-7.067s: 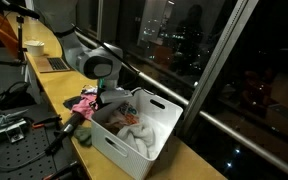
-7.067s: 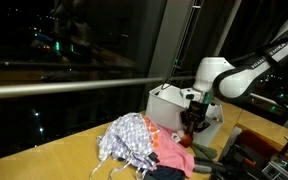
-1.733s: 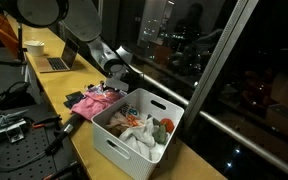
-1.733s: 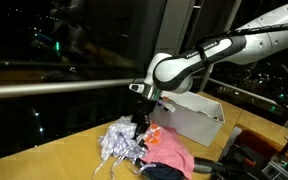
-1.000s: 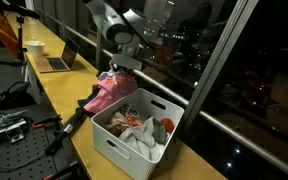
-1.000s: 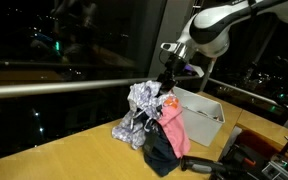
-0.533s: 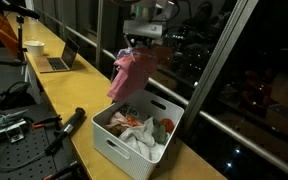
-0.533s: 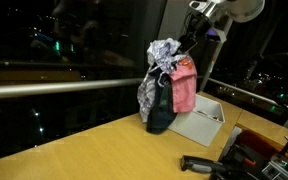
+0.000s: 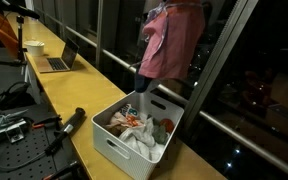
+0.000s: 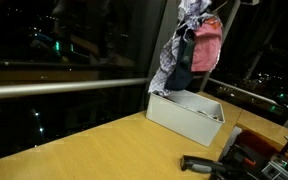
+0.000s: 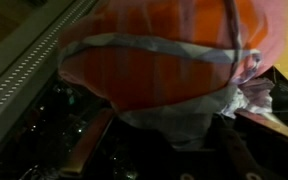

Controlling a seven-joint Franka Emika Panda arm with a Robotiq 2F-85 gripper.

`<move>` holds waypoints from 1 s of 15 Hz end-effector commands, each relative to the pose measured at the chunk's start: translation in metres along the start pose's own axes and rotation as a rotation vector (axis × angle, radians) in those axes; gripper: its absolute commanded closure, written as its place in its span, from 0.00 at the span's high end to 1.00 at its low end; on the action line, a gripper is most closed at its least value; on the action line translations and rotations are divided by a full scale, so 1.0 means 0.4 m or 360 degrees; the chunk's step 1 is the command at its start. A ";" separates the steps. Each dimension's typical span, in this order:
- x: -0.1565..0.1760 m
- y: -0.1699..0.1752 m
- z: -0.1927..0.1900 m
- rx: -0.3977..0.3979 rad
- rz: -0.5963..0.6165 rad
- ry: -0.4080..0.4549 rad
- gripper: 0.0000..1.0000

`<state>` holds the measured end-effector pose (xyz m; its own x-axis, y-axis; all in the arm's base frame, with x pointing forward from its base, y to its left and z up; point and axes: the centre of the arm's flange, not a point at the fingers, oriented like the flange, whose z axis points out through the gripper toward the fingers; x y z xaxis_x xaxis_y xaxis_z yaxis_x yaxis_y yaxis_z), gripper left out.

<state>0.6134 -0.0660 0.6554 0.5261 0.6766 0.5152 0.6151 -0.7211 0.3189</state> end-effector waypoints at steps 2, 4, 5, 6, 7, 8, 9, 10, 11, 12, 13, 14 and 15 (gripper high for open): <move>-0.078 0.172 -0.175 -0.0046 0.0102 -0.0016 0.06; -0.135 0.188 -0.185 -0.0032 0.0157 -0.0045 0.06; -0.156 0.187 -0.180 -0.0012 0.0180 -0.0054 0.06; -0.170 0.183 -0.170 0.0002 0.0199 -0.0064 0.06; -0.173 0.173 -0.157 0.0024 0.0213 -0.0070 0.06; -0.172 0.163 -0.146 0.0037 0.0215 -0.0075 0.06; -0.166 0.151 -0.134 0.0052 0.0211 -0.0077 0.06; -0.157 0.139 -0.120 0.0069 0.0205 -0.0080 0.06; -0.148 0.128 -0.108 0.0083 0.0198 -0.0082 0.06; -0.135 0.113 -0.094 0.0101 0.0187 -0.0083 0.06; -0.124 0.102 -0.085 0.0116 0.0178 -0.0083 0.06; -0.118 0.088 -0.069 0.0133 0.0167 -0.0085 0.06; -0.114 0.081 -0.056 0.0151 0.0162 -0.0091 0.06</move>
<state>0.5965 -0.1386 0.6604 0.6314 0.6112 0.4773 0.5927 -0.7772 0.2112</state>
